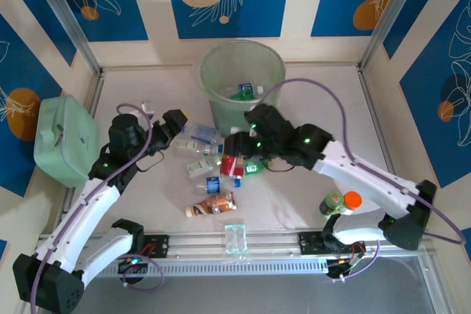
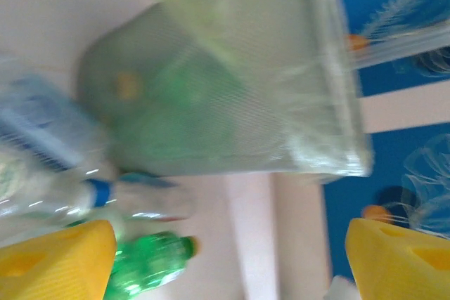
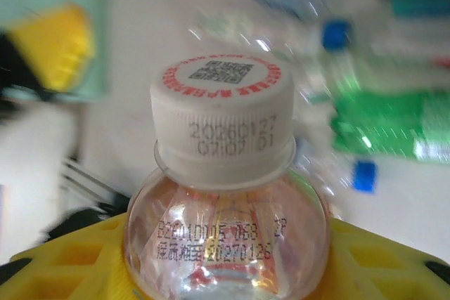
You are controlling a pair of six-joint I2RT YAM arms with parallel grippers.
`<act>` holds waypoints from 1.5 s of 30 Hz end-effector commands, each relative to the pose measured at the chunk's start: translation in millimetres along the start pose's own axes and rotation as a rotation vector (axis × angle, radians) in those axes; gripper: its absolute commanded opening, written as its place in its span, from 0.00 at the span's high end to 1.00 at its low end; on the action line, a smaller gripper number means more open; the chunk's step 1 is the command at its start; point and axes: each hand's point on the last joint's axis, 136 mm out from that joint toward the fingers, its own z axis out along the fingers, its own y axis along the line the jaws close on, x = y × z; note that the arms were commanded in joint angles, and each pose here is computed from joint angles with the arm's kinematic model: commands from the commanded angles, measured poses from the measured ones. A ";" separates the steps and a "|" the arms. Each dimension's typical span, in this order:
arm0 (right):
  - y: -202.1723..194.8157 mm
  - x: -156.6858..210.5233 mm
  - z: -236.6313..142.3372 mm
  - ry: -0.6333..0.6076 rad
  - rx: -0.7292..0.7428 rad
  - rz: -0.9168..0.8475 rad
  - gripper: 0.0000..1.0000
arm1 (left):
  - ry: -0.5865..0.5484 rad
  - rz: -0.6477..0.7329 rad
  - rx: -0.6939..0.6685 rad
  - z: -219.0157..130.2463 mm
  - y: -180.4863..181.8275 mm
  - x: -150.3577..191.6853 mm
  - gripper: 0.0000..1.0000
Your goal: Put the plastic bottles in the bin
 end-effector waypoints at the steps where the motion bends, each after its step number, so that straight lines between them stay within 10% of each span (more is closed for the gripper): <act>1: 40.8 -47.7 -41.8 -0.155 -0.213 -0.029 0.49 | 0.019 0.064 0.430 -17.2 -90.0 -3.9 0.09; 8: 81.4 -104.7 -101.0 -0.289 -0.527 0.018 0.48 | 0.138 0.153 0.707 -35.7 -157.8 21.4 0.00; 21: 99.8 -123.6 -115.6 -0.303 -0.662 0.028 0.48 | 0.330 0.218 0.861 -26.1 -202.9 64.0 0.00; 39: 103.6 -125.9 -110.5 -0.285 -0.684 0.039 0.47 | 0.316 0.245 0.850 -17.5 -206.9 61.4 0.41; 45: 65.6 -135.6 -113.5 -0.347 -0.489 0.109 0.02 | 0.260 0.278 0.704 -0.4 -190.7 52.4 0.43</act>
